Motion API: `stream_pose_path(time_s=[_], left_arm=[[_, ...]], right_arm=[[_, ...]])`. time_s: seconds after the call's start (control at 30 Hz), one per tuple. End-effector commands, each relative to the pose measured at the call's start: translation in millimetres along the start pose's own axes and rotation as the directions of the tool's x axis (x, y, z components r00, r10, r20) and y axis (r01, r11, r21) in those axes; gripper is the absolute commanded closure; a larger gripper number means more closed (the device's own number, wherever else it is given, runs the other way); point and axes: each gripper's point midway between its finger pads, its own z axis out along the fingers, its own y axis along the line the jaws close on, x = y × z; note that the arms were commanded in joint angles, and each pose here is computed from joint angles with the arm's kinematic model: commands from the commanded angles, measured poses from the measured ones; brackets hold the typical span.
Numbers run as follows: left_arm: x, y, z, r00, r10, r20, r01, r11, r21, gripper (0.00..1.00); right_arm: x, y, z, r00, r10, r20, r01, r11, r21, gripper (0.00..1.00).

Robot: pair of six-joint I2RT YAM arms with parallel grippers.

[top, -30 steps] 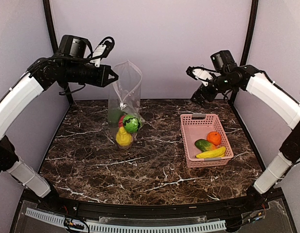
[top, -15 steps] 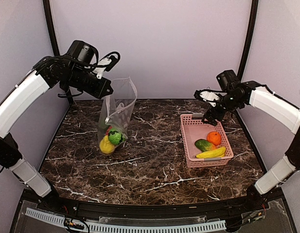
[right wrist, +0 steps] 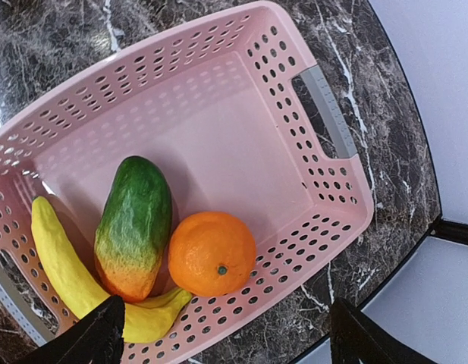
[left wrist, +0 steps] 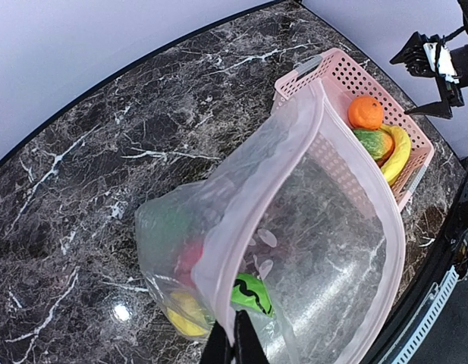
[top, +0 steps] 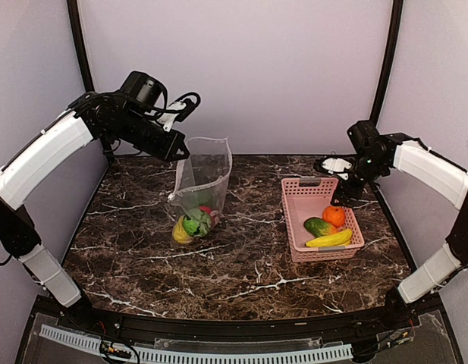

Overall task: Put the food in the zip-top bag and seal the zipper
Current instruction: Adjust the zipper food storage bag at the center of the board, then pick up the fake fruit from the bin.

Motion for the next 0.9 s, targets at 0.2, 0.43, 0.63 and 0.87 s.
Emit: stream_pose_path(time_s=[0.2,0.43,0.63,0.87], left_arm=[[3.6,-11.9,2.6,0.999,-0.054,0.005,0.054,0.996,0.073,0.99],[3.6,-12.6,4.5,0.999,-0.052,0.001,0.051,0.996,0.077,0.99],[8.4,-12.7,9.1,0.998,-0.055,-0.019,0.056,0.995,0.078,0.99],[11.2,-12.6,10.6,0.998,-0.052,-0.029,0.054,0.995,0.079,0.99]], right_arm=[[23.4,16.6,9.4,0.989,-0.135,-0.067,0.13,0.988,-0.08,0.18],[31.0,16.4,19.5,0.983,-0.155,-0.096,0.141,0.981,-0.136,0.26],[40.5,12.3,34.3,0.975,-0.18,-0.13,0.153,0.97,-0.189,0.31],[47.8,5.0,48.1,0.967,-0.2,-0.156,0.163,0.961,-0.225,0.2]])
